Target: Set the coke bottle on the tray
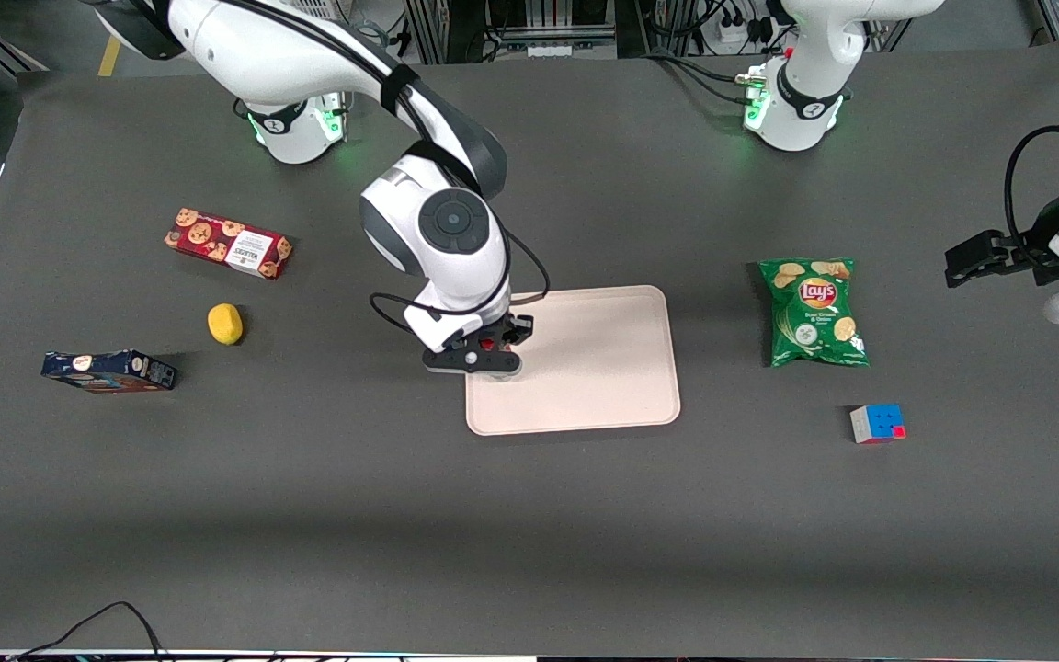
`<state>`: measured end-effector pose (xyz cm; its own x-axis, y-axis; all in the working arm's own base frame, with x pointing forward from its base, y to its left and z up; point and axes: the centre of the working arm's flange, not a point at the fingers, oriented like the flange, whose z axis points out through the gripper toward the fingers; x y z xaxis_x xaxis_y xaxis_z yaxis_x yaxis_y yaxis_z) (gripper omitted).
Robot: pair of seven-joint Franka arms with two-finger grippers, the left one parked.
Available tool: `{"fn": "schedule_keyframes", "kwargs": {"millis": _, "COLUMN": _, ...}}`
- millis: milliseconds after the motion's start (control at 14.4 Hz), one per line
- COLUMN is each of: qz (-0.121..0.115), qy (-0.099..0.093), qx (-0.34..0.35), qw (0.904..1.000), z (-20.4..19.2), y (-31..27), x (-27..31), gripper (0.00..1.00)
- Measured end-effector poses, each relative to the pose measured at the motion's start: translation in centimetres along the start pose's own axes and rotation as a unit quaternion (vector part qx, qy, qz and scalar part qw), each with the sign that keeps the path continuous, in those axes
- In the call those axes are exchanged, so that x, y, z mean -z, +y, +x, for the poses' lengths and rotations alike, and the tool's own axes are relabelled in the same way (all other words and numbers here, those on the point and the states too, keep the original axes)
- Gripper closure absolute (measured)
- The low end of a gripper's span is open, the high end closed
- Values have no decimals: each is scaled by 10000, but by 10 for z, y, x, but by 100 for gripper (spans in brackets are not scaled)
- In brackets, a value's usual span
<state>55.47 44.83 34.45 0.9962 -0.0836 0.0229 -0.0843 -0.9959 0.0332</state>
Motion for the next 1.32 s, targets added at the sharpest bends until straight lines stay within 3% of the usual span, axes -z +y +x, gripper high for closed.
{"fn": "schedule_keyframes", "kwargs": {"millis": 554, "qz": -86, "qy": -51, "qx": -37, "qw": 9999, "z": -2, "y": 0, "x": -23, "gripper": 67}}
{"fn": "schedule_keyframes", "kwargs": {"millis": 623, "qz": -84, "qy": -50, "qx": -44, "qw": 9999, "z": -2, "y": 0, "x": -23, "gripper": 62}}
{"fn": "schedule_keyframes", "kwargs": {"millis": 1038, "qz": 40, "qy": 89, "qx": -207, "qw": 9997, "z": 6, "y": 3, "x": -7, "gripper": 4}}
{"fn": "schedule_keyframes", "kwargs": {"millis": 1315, "qz": 98, "qy": 468, "qx": -420, "qw": 9980, "z": 27, "y": 48, "x": 89, "gripper": 0}}
